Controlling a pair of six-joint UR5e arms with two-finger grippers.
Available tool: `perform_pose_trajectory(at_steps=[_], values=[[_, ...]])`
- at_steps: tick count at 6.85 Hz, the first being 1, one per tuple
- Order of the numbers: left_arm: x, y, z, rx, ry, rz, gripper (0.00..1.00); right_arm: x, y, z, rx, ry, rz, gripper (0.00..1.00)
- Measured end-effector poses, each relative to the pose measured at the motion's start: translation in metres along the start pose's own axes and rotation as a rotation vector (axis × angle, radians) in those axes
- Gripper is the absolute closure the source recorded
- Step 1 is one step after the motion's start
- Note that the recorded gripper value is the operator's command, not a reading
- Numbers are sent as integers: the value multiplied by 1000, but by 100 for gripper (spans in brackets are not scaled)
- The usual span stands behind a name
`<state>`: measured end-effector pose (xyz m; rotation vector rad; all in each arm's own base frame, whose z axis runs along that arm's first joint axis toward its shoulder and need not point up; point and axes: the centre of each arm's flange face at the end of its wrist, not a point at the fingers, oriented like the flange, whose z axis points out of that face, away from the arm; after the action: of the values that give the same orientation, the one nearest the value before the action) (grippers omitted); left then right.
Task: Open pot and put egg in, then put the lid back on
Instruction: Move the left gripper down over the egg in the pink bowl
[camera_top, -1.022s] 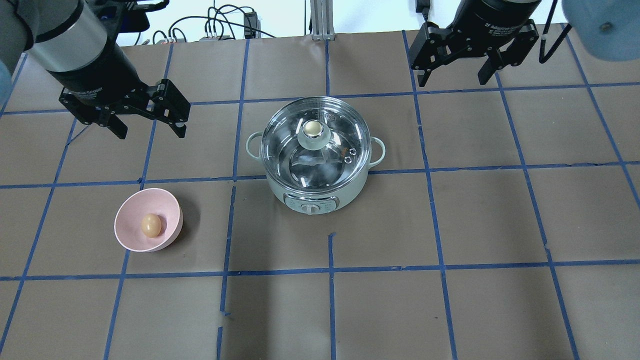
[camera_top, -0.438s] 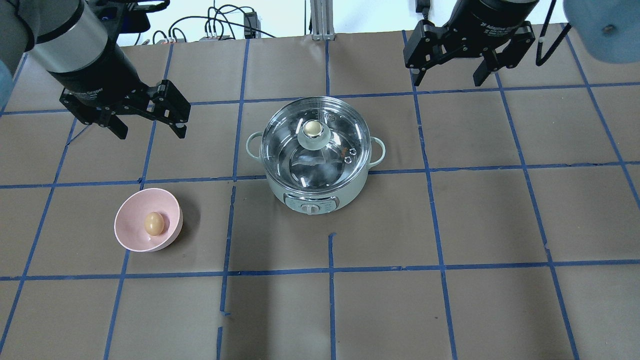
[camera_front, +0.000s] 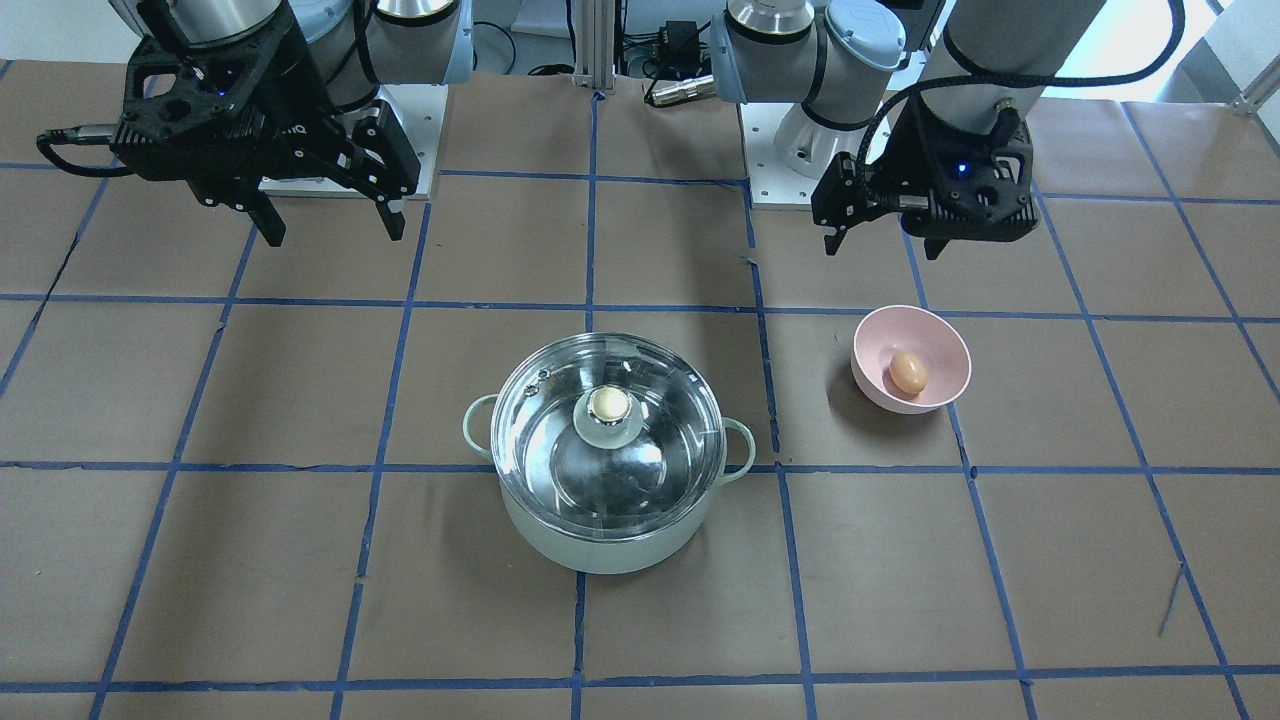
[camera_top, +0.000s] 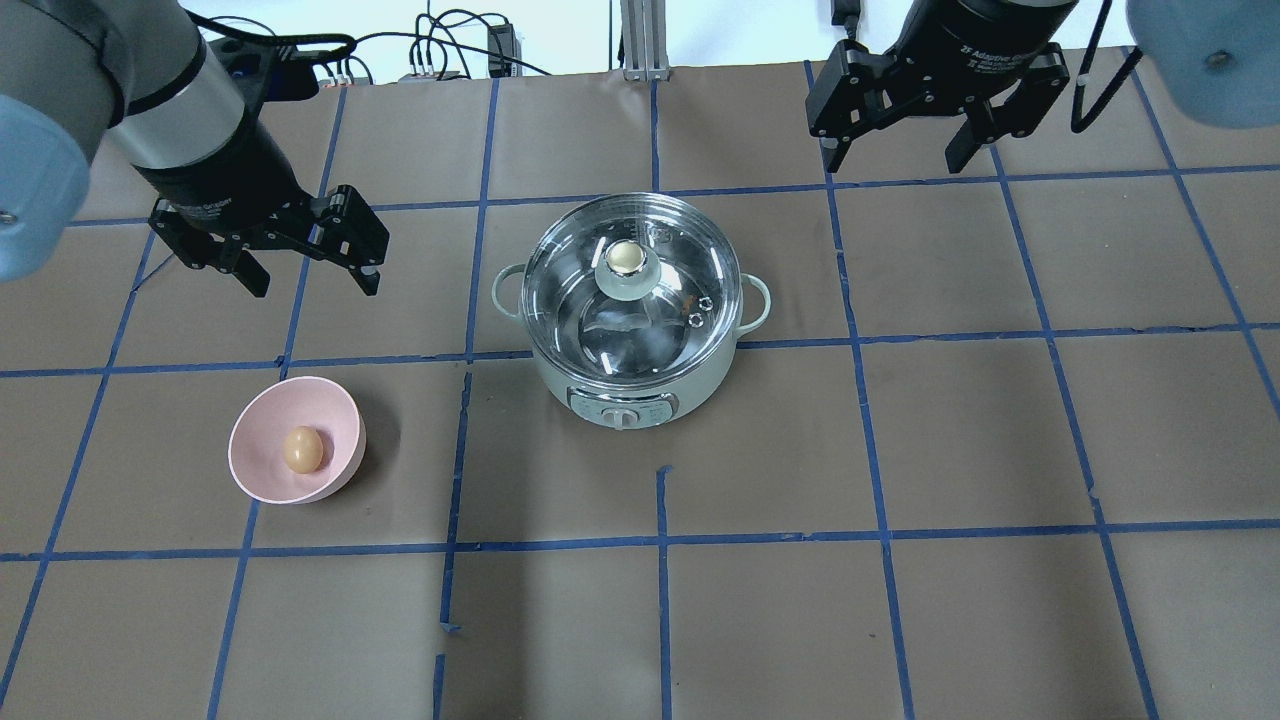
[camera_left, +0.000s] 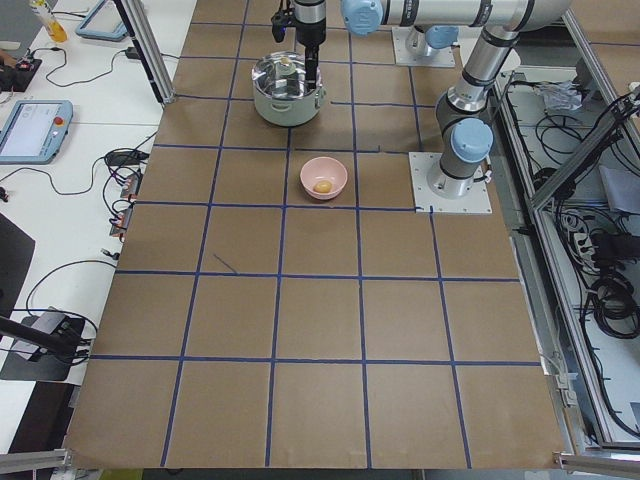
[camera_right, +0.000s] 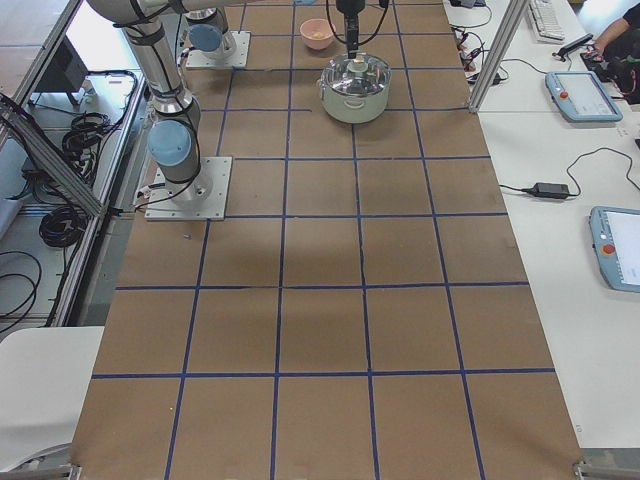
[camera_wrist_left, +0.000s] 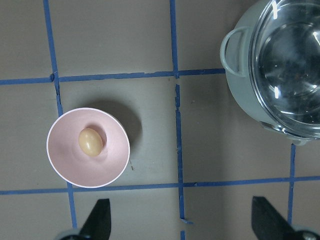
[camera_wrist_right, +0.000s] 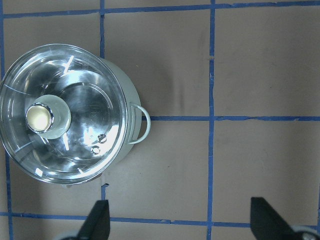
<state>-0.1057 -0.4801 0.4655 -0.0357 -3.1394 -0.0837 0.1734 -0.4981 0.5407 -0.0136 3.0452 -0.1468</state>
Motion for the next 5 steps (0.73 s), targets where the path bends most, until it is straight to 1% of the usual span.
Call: perform_pose_trajectory(at_steps=[1, 2, 3, 5], values=[[-15, -6, 18, -15, 6, -27, 0, 0, 0, 0, 0, -1, 0, 0], [-34, -9, 38, -43, 16, -48, 0, 1, 0, 0, -1, -1, 1, 0], [-51, -11, 59, -66, 23, -52, 0, 2, 0, 1, -5, -1, 3, 0], [-70, -16, 85, -85, 21, -67, 0, 3, 0, 1, -9, -2, 5, 0]])
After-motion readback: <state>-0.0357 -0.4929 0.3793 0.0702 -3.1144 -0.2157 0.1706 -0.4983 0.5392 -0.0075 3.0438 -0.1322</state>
